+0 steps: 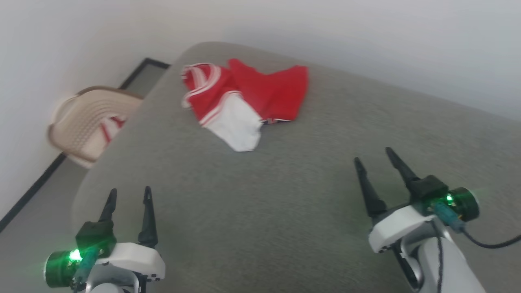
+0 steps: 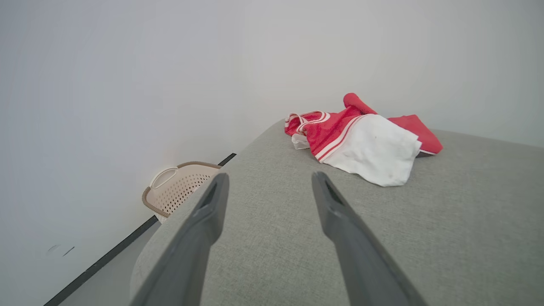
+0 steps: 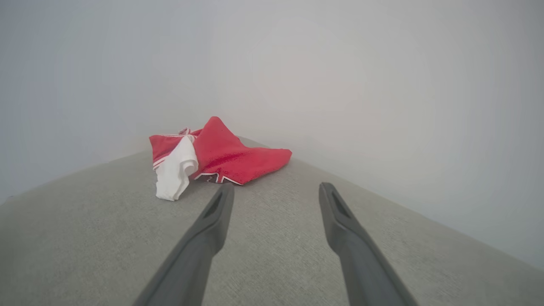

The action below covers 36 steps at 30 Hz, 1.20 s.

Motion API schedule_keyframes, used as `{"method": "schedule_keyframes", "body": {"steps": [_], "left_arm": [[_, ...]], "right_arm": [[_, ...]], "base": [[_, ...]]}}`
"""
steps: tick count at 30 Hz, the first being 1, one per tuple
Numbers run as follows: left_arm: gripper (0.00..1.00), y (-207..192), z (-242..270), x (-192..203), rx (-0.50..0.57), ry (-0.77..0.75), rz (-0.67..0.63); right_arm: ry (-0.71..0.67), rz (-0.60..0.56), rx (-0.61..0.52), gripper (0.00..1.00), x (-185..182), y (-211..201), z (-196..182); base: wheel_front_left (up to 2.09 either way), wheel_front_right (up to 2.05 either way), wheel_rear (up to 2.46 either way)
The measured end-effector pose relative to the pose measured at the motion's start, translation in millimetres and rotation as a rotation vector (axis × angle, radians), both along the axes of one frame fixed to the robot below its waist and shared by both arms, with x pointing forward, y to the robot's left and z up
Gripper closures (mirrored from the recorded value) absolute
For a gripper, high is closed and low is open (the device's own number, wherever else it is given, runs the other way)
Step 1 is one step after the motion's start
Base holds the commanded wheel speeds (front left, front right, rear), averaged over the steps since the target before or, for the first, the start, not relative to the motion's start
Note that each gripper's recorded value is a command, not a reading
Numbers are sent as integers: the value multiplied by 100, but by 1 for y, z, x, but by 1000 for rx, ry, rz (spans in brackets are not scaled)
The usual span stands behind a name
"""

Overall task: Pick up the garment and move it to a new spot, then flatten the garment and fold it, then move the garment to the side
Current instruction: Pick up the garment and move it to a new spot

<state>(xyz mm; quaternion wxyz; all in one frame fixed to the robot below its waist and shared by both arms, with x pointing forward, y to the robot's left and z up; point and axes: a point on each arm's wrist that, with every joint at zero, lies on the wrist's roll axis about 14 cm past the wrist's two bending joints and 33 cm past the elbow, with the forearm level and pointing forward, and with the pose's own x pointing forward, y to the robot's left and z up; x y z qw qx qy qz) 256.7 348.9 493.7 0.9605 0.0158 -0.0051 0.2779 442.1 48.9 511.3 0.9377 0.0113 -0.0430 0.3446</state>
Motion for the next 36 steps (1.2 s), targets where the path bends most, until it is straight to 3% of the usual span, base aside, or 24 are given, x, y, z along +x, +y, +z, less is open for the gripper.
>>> {"method": "schedule_keyframes", "body": {"steps": [6,14,21,27,31,36], "left_arm": [[0,21,4,-39,-10,-24,128],[0,11,-4,-26,-43,-8,72],[0,12,32,71,64,-28,-136],[0,32,36,161,162,86,-251],[0,44,23,212,114,188,-277],[0,42,-31,251,-130,417,-274]], "right_arm": [[-7,160,14,0,-19,57,6],[15,166,13,0,-14,57,-3],[12,76,9,0,16,23,-12],[49,-41,4,0,44,-20,-35],[69,-118,9,0,54,-48,-45],[103,-232,6,0,60,-90,-60]], "base": [[0,0,0],[0,0,0],[0,0,0],[0,0,0],[0,0,0],[0,0,0]]}}
